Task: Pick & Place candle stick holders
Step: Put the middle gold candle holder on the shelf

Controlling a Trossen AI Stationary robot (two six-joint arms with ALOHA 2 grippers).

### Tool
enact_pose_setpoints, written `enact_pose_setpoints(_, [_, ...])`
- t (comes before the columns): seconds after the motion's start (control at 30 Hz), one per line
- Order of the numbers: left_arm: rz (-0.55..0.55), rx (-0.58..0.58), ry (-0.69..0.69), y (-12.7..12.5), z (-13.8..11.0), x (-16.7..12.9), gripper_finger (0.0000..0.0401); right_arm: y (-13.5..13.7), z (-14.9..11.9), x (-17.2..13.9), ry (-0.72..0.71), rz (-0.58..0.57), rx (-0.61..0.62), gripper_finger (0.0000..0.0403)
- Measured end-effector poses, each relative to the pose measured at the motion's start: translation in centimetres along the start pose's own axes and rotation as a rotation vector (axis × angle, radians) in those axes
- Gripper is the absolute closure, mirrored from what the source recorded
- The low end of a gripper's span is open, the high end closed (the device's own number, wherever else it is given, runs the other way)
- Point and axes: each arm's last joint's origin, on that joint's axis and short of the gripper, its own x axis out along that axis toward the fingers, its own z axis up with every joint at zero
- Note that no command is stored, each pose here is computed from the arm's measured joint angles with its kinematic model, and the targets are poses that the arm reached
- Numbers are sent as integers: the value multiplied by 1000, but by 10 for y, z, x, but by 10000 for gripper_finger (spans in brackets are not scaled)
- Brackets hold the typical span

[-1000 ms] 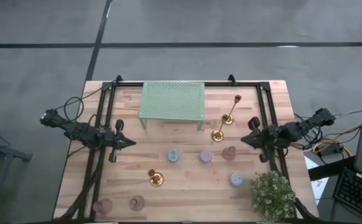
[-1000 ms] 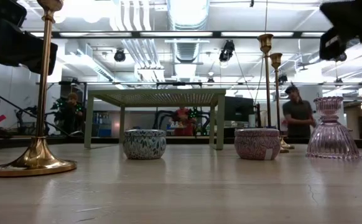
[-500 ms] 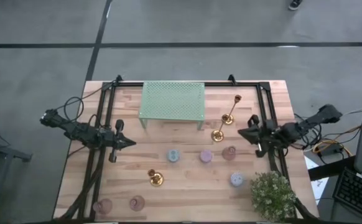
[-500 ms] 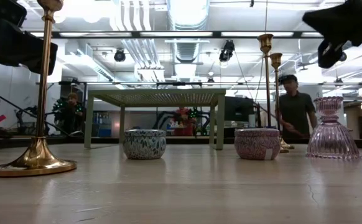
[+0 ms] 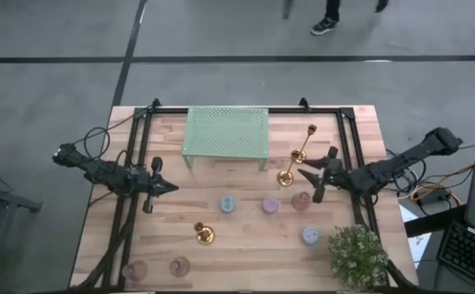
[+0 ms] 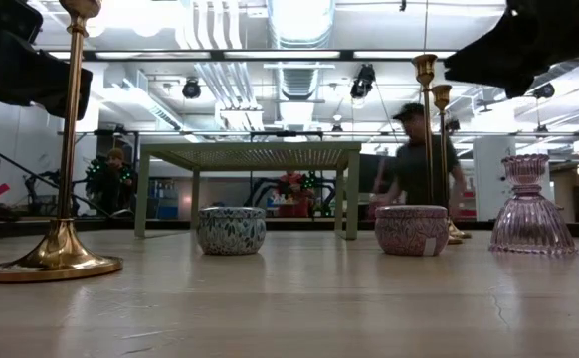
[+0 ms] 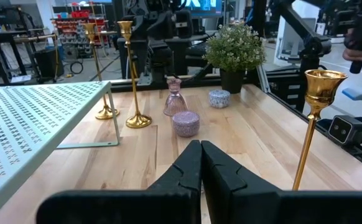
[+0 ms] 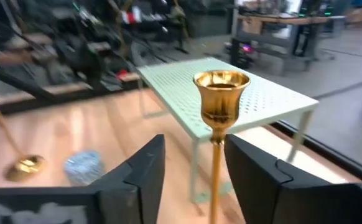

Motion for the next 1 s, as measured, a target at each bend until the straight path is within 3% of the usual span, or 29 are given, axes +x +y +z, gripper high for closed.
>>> enact_pose_setpoints(0.23, [0, 0, 0, 0, 0, 0, 391, 12, -2, 12, 56, -80, -84, 223])
enact_pose_setpoints(0.43, [0, 0, 0, 0, 0, 0, 391, 14, -11, 18, 92, -168, -97, 226])
enact_pose_setpoints(1.0, [0, 0, 0, 0, 0, 0, 391, 13, -27, 32, 100, -253, -68, 229])
